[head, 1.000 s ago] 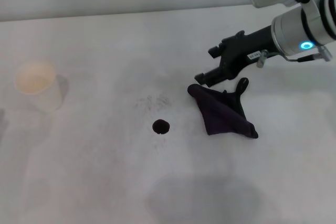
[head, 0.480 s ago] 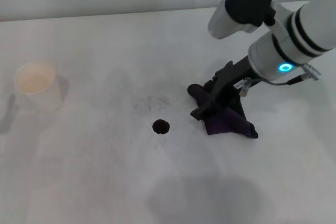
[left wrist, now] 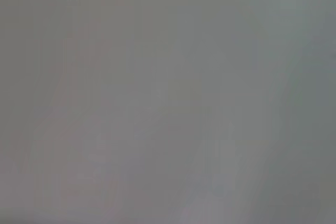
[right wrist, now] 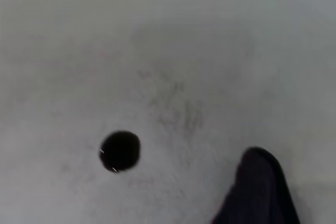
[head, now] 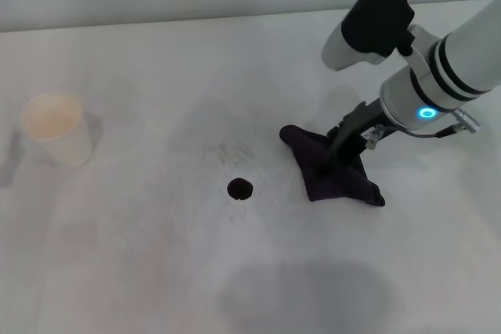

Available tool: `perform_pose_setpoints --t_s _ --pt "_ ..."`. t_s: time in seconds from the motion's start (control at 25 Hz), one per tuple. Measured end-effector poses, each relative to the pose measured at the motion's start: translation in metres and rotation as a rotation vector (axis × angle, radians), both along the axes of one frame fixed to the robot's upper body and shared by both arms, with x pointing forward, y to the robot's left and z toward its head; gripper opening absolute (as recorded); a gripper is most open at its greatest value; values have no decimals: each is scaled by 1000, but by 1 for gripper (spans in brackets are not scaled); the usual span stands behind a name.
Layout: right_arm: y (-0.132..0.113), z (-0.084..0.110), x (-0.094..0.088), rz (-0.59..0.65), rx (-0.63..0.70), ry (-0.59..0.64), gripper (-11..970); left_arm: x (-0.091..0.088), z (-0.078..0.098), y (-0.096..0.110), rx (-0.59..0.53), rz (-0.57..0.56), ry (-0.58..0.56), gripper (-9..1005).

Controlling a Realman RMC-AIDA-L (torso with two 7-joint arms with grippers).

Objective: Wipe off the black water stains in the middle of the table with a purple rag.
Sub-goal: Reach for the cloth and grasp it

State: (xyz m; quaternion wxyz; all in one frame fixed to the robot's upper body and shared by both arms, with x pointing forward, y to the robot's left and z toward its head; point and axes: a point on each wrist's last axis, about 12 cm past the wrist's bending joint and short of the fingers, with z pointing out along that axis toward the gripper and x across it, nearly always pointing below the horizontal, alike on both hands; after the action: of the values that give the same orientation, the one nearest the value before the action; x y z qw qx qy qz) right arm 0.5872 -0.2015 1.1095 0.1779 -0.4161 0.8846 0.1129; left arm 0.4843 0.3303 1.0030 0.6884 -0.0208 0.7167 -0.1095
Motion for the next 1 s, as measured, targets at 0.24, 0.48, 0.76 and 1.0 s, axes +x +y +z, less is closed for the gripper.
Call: perform_pose_setpoints --t_s 0.24,0.48,0.76,1.0 --pt "-4 -9 -1 -18 -18 6 829 2 0 2 8 7 10 895" --pt "-3 -9 -1 -19 -19 15 664 2 0 2 9 7 10 894" --pt "-5 -9 -1 -51 -18 31 510 1 -1 3 9 9 12 893" --pt "-6 -11 -1 -57 -18 37 301 1 0 3 9 9 10 894"
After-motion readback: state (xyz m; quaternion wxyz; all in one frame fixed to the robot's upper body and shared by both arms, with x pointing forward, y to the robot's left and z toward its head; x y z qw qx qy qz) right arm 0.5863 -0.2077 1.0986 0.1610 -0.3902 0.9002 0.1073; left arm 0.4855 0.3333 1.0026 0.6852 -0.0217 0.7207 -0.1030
